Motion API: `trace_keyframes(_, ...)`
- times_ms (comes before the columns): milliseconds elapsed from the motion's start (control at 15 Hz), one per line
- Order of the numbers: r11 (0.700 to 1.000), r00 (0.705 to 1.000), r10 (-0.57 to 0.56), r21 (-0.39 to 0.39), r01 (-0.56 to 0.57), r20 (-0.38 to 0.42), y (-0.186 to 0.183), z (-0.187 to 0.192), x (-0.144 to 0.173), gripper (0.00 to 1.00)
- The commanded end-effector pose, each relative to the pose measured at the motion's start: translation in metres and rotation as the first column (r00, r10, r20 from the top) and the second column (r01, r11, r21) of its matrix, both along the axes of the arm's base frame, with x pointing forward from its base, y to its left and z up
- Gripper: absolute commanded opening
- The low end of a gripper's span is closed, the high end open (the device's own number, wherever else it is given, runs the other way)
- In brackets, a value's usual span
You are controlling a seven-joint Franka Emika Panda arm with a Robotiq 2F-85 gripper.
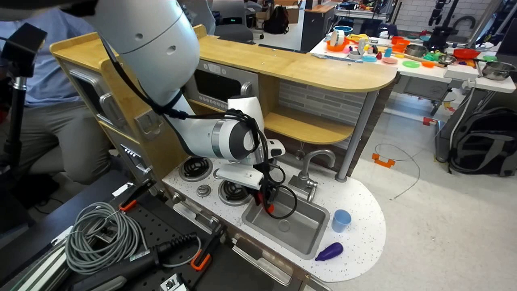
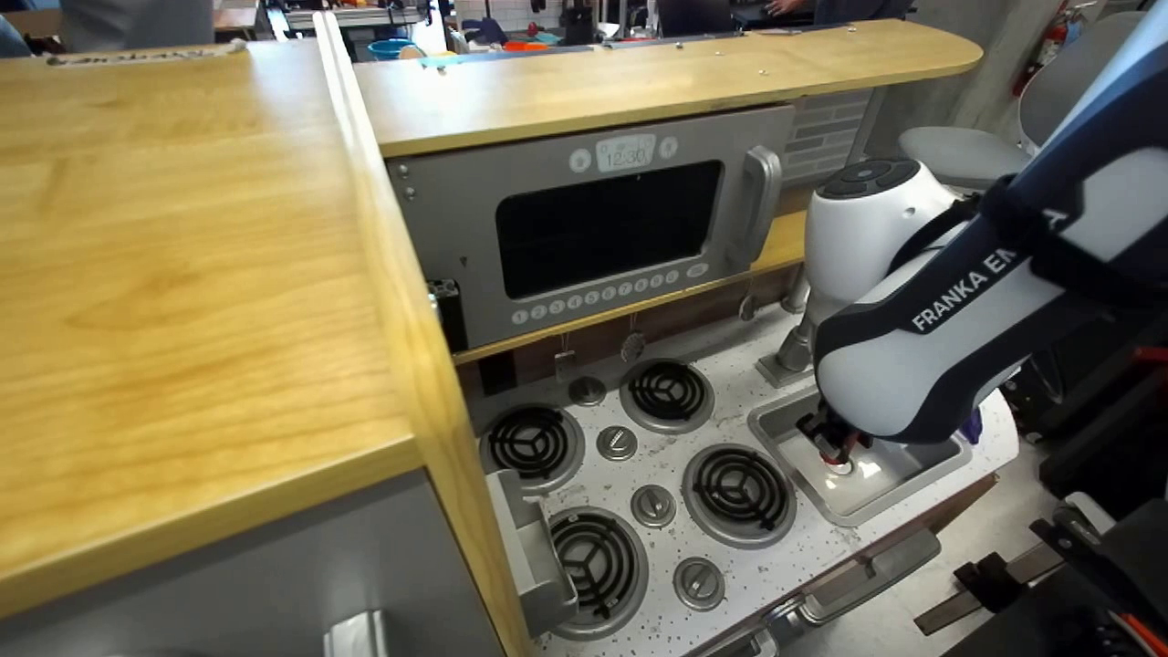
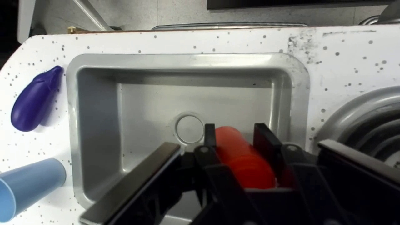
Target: Put the red bottle on the stove in the sink
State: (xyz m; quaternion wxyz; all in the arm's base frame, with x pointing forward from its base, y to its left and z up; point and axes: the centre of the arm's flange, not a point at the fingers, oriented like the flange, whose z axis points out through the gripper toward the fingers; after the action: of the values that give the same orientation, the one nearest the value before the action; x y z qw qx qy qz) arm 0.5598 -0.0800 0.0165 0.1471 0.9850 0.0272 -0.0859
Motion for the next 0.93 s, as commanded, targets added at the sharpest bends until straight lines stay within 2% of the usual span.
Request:
trace_keyframes(0, 1.000, 0.999, -0.028, 0.001, 0.028, -0.032, -0.012, -0.033, 0.021, 0.11)
trace_keyframes(333, 0.998, 0.994, -0.056, 0.005, 0.057, -0.098, -0.023, -0.066, 0.028, 0.11)
trace_keyframes(733, 0.999, 0.984, -0.021, 0.029, 0.026, -0.176, -0.028, -0.087, 0.029, 0.11)
trace_keyframes(800, 0.999, 0.982, -0.017, 0.024, 0.022, -0.190, -0.030, -0.085, 0.029, 0.49)
trace_keyframes(867, 1.000, 0.980, -0.016, 0.021, 0.020, -0.198, -0.031, -0.084, 0.029, 0.62)
